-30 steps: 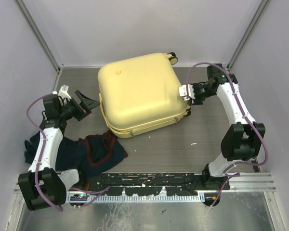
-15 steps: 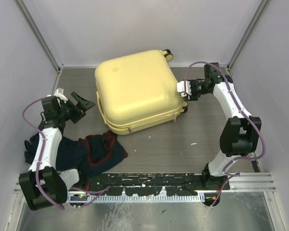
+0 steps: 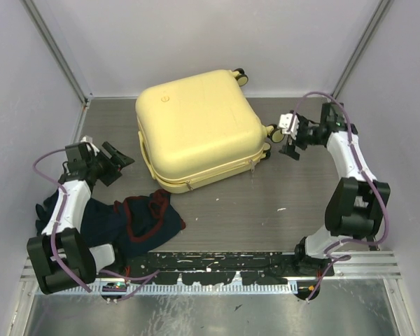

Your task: Pack the luggage

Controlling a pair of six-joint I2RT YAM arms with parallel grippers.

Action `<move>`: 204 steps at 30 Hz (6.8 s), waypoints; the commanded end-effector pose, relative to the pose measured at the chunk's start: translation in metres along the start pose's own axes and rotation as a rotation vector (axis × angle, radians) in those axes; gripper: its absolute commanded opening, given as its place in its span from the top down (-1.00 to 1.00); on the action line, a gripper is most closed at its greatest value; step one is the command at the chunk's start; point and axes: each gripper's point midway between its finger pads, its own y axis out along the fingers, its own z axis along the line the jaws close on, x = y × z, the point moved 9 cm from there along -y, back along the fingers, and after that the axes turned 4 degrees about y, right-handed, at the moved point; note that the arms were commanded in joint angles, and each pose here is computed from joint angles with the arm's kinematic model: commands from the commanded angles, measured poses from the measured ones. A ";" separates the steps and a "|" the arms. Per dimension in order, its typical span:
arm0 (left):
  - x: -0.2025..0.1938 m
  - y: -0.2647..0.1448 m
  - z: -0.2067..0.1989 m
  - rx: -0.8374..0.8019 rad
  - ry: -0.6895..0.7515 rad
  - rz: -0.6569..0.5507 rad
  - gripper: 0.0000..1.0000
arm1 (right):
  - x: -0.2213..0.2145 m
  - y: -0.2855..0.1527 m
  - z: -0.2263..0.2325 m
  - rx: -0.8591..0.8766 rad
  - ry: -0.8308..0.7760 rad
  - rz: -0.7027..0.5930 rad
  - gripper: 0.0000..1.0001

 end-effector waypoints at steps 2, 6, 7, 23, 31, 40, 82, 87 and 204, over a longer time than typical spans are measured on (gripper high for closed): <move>0.018 0.008 -0.001 0.035 0.018 -0.018 -0.48 | 0.011 -0.033 0.059 0.016 0.200 -0.079 -0.91; 0.021 0.020 0.004 0.059 0.000 0.013 -0.44 | 0.024 -0.038 0.097 0.002 0.390 -0.168 -0.75; 0.021 0.023 0.005 0.056 -0.006 0.022 -0.44 | 0.027 -0.038 0.102 -0.024 0.443 -0.200 -0.72; 0.022 0.048 0.008 0.002 -0.007 0.090 -0.43 | 0.026 0.024 0.156 -0.106 1.219 -0.381 -0.34; 0.022 0.051 -0.003 -0.036 0.017 0.117 -0.42 | 0.016 0.054 0.143 -0.139 1.280 -0.385 -0.12; 0.019 0.055 -0.006 -0.039 0.030 0.128 -0.45 | 0.026 0.074 0.136 -0.094 1.302 -0.426 0.21; -0.004 0.105 -0.009 0.273 0.441 0.320 1.00 | -0.029 0.018 0.115 -0.590 1.043 -0.217 0.99; 0.006 0.098 0.002 0.322 0.454 0.310 1.00 | -0.045 -0.003 0.114 -0.607 1.004 -0.212 0.99; -0.166 -0.028 -0.270 -1.221 2.438 0.222 -0.96 | 0.103 0.133 0.154 -0.078 0.973 -0.518 0.99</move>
